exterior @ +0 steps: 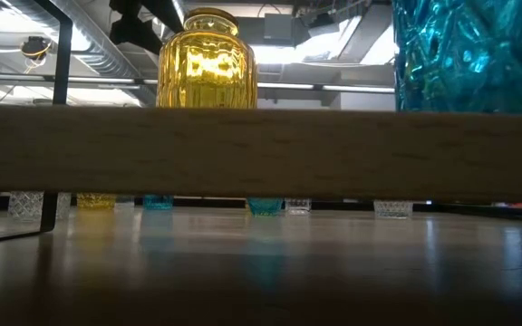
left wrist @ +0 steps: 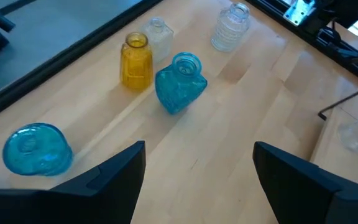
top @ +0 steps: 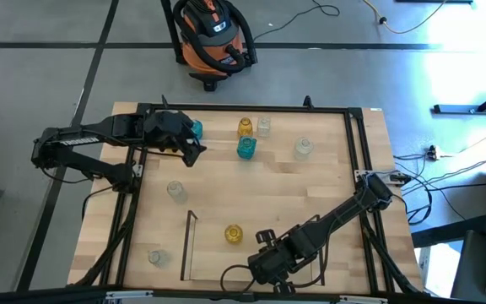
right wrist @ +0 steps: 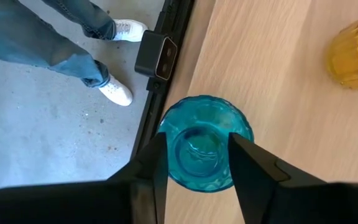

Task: Sort vases onto shelf
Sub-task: Put the blue vase on the shelf, then put the transparent vase on the shelf

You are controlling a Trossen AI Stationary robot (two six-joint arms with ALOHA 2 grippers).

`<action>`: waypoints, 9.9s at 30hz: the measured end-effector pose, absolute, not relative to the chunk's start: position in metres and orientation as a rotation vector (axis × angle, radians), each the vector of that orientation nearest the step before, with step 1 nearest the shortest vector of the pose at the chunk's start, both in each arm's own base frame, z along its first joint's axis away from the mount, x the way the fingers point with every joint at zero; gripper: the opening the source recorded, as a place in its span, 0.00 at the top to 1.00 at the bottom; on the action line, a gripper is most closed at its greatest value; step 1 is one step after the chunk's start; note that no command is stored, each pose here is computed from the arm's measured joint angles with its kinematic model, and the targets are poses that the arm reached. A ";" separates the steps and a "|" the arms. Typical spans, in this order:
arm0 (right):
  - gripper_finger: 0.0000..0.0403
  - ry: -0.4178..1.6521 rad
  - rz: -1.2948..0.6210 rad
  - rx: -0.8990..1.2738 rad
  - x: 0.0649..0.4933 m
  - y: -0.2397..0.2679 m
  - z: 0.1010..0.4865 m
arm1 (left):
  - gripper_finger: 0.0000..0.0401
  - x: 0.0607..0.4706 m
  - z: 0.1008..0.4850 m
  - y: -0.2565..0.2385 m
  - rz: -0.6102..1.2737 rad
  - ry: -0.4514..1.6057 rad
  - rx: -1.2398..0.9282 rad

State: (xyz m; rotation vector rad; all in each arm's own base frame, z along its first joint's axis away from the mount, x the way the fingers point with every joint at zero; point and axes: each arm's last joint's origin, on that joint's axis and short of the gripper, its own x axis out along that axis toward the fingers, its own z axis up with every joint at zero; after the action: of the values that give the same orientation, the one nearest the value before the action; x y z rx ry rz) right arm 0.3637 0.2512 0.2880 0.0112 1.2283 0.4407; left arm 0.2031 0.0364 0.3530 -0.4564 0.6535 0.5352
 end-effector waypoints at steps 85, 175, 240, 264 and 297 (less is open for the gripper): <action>0.67 -0.078 0.046 0.577 0.378 -0.159 0.302 | 0.28 0.206 0.354 -0.009 0.454 0.634 -0.484; 0.63 1.139 -0.603 0.539 0.221 -0.091 0.328 | 0.28 0.262 0.321 -0.016 0.478 0.673 -0.498; 0.63 0.941 0.284 0.418 0.221 0.235 0.347 | 0.28 0.262 0.322 -0.014 0.526 0.650 -0.474; 0.63 1.158 0.169 0.212 0.244 0.258 0.280 | 0.28 0.262 0.321 -0.017 0.495 0.665 -0.484; 0.43 1.153 0.170 0.236 0.252 0.267 0.267 | 0.28 0.262 0.321 -0.017 0.494 0.667 -0.484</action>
State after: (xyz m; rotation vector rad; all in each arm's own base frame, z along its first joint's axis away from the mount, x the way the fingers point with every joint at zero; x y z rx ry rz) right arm 0.2519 0.2673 0.2675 0.2364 1.1527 0.1700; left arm 0.2619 -0.0166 0.3212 -0.4841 0.6672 0.4939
